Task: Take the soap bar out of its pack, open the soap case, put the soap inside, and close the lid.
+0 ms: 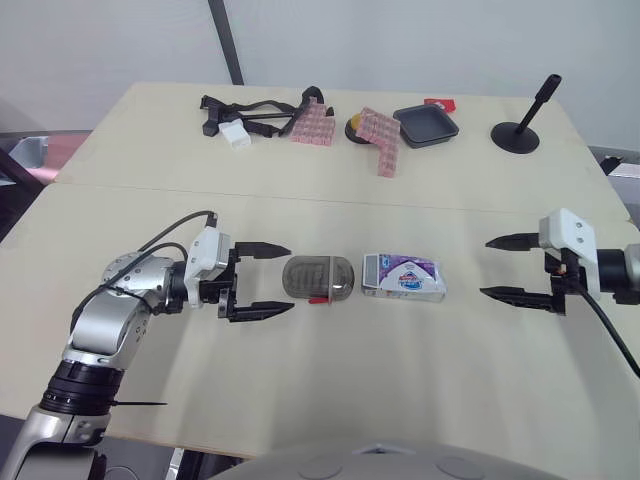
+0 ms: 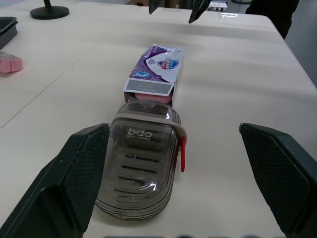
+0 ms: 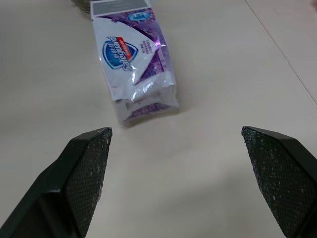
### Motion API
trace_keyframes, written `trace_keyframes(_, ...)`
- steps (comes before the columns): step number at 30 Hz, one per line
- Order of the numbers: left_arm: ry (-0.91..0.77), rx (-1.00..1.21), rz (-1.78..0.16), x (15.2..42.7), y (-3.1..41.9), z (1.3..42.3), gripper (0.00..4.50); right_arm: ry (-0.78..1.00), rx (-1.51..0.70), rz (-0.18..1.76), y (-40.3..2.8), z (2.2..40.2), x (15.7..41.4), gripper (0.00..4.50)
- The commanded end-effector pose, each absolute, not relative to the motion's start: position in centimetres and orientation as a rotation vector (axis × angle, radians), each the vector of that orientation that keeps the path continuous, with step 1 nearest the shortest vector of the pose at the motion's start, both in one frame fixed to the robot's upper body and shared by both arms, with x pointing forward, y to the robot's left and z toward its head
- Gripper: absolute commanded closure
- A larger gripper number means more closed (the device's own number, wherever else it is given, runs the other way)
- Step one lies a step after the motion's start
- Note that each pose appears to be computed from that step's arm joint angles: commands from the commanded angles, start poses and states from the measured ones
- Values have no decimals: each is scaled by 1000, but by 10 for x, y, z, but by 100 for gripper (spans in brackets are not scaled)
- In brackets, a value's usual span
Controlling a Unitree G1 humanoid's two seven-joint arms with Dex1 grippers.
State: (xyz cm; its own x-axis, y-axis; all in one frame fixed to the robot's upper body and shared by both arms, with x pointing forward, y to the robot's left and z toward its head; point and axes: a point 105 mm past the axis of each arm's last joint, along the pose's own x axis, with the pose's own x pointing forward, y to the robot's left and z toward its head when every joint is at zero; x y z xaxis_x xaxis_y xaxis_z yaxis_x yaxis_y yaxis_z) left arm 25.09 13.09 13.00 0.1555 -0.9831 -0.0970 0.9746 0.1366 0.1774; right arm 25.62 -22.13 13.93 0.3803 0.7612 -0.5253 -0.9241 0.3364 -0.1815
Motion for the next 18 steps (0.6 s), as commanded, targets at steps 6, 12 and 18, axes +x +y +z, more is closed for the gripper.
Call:
trace_keyframes(6,-105,220,-1420,247,119,139,6,348,-576,1246,-191,139,263,0)
trace_keyframes(12,-100,215,-1426,246,117,138,6,359,-590,1272,-183,127,270,0)
trace_keyframes(18,-98,213,-1424,245,117,139,6,356,-574,1268,-179,117,273,0)
